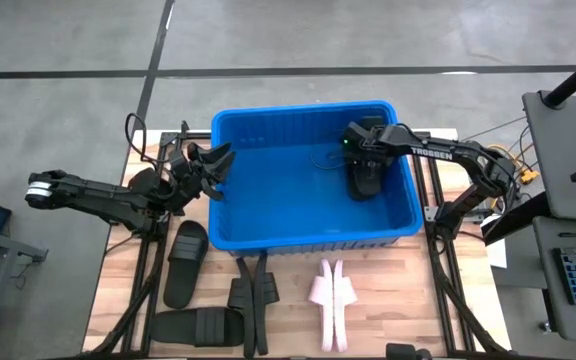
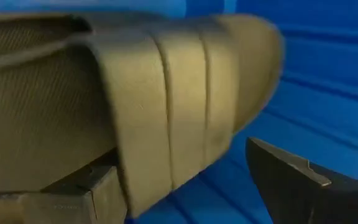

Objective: Pick and place slides into bin
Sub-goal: Put the black slide into the blue bin

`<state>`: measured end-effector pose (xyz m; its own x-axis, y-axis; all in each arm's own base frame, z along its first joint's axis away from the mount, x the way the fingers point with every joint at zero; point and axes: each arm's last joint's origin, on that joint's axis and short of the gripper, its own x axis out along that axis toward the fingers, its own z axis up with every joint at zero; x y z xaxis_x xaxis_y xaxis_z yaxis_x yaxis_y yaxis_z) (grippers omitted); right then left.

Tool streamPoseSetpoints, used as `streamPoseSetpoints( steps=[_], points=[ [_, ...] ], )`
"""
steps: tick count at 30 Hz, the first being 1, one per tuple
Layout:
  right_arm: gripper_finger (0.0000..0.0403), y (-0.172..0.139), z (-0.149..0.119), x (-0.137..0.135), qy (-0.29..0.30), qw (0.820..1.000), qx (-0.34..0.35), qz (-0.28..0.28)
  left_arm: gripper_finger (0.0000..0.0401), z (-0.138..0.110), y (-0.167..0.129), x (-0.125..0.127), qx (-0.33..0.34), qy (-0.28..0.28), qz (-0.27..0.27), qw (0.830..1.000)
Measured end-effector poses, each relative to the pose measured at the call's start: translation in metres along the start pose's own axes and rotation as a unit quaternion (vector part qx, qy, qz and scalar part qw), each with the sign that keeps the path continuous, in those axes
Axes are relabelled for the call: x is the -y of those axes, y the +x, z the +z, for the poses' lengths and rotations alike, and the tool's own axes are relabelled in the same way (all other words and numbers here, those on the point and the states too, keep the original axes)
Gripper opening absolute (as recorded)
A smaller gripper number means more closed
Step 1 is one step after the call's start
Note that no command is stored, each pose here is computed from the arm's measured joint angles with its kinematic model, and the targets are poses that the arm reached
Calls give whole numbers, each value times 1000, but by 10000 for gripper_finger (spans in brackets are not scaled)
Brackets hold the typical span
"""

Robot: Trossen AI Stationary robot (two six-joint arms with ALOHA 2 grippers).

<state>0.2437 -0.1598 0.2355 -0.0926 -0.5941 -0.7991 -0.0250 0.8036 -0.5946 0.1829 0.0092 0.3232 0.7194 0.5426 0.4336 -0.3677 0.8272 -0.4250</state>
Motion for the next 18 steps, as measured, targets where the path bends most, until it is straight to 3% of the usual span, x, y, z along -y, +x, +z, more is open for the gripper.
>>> streamPoseSetpoints(
  steps=[18],
  points=[
    [290,-8,-10,-1,33,998,-49,29,160,0,0,0,0,0,0,1000]
  ],
)
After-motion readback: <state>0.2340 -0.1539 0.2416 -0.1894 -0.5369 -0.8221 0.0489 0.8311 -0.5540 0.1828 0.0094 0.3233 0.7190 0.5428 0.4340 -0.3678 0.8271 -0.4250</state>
